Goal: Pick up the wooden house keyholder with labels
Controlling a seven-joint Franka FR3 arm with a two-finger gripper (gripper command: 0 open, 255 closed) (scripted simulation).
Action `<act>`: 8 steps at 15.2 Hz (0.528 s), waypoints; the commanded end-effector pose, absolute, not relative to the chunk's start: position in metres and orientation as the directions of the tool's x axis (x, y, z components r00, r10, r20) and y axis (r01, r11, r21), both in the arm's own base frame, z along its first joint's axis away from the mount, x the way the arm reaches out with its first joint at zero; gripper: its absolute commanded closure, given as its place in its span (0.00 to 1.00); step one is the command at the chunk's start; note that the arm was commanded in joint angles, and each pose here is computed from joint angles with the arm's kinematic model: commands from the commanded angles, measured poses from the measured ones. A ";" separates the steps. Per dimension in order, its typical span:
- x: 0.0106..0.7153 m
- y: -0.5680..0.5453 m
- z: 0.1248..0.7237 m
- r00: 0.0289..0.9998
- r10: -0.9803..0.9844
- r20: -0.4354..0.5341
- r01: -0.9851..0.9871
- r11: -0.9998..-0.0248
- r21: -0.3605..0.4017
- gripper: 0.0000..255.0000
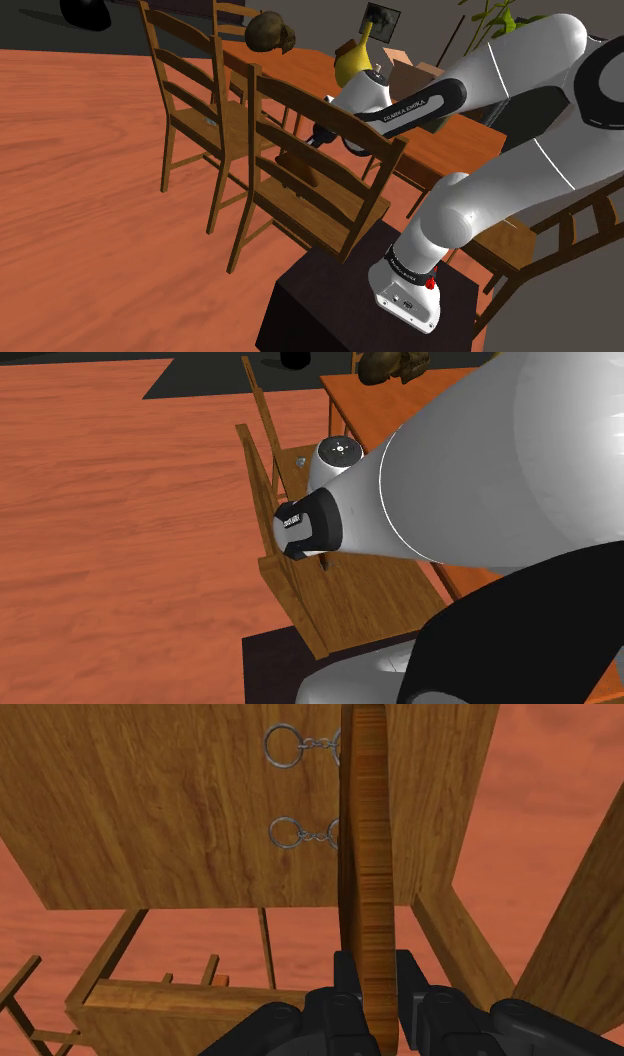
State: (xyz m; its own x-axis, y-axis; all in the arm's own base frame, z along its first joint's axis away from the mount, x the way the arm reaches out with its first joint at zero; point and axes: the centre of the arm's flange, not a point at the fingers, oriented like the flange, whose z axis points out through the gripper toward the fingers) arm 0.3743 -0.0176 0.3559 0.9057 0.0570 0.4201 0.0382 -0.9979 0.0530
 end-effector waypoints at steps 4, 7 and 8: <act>0.372 -0.015 0.365 0.911 0.061 0.407 0.043 -0.998 0.053 1.00; 0.372 -0.015 0.381 0.911 0.061 0.407 0.043 -0.998 0.053 1.00; 0.372 -0.015 0.386 0.911 0.061 0.407 0.043 -0.998 0.053 1.00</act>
State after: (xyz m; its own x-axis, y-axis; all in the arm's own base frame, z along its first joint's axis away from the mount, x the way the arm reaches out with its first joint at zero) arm 0.3713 -0.0156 0.3799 0.9113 0.0610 0.4072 0.0429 -0.9976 0.0535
